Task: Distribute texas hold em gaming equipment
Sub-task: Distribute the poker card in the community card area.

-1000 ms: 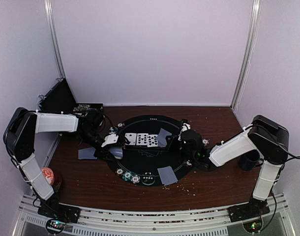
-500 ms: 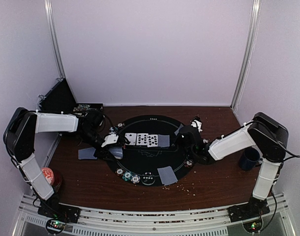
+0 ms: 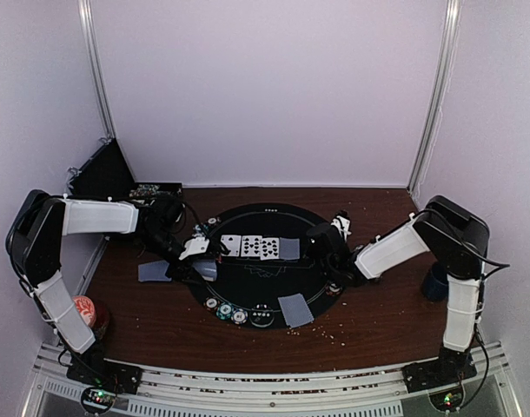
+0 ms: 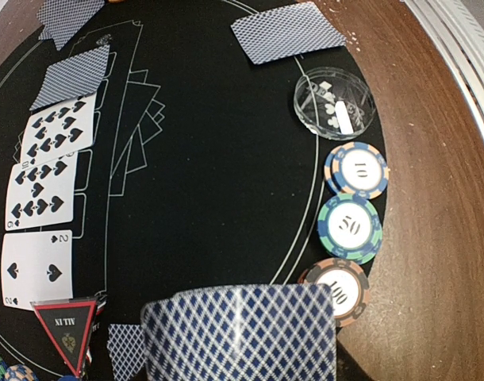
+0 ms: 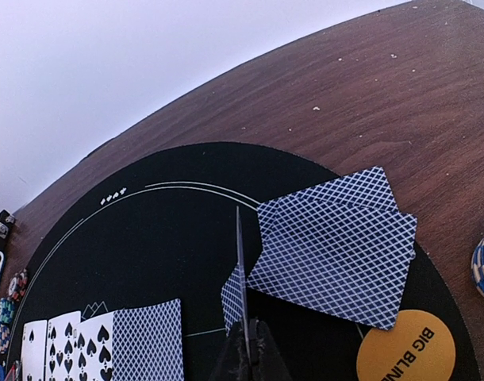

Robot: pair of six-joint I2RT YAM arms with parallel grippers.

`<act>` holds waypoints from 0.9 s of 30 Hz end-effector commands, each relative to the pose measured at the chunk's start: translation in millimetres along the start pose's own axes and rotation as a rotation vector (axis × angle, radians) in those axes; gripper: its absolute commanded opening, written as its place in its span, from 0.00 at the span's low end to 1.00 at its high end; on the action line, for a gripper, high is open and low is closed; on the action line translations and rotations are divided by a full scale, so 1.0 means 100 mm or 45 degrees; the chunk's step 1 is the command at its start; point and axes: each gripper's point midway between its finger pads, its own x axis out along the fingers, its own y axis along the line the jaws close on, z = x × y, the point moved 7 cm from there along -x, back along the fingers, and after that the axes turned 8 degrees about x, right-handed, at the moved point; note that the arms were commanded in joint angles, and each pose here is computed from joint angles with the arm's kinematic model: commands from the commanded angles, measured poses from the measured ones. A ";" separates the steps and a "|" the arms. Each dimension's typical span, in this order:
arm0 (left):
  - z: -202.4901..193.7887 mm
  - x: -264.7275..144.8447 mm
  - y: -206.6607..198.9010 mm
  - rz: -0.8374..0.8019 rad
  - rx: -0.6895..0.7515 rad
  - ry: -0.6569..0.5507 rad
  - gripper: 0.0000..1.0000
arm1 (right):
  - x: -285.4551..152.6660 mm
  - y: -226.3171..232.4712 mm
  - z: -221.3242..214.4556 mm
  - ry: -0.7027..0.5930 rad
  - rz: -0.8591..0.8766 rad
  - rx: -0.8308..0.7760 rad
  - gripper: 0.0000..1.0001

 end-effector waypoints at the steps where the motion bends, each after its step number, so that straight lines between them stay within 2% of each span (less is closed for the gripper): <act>1: 0.02 0.01 0.04 0.003 0.008 -0.020 0.47 | 0.08 0.02 -0.05 0.028 -0.002 0.028 0.01; 11: 0.01 0.02 0.04 0.001 0.007 -0.020 0.47 | 0.11 0.02 -0.17 0.111 0.024 0.040 0.08; 19: 0.02 0.01 0.04 0.003 0.008 -0.022 0.47 | 0.09 0.00 -0.20 0.139 0.040 0.048 0.09; 24: 0.02 0.02 0.04 0.002 0.007 -0.022 0.47 | 0.07 -0.02 -0.18 0.133 0.033 0.043 0.08; 27: 0.01 0.02 0.04 -0.002 0.005 -0.019 0.47 | 0.08 -0.05 -0.15 0.136 0.041 0.067 0.02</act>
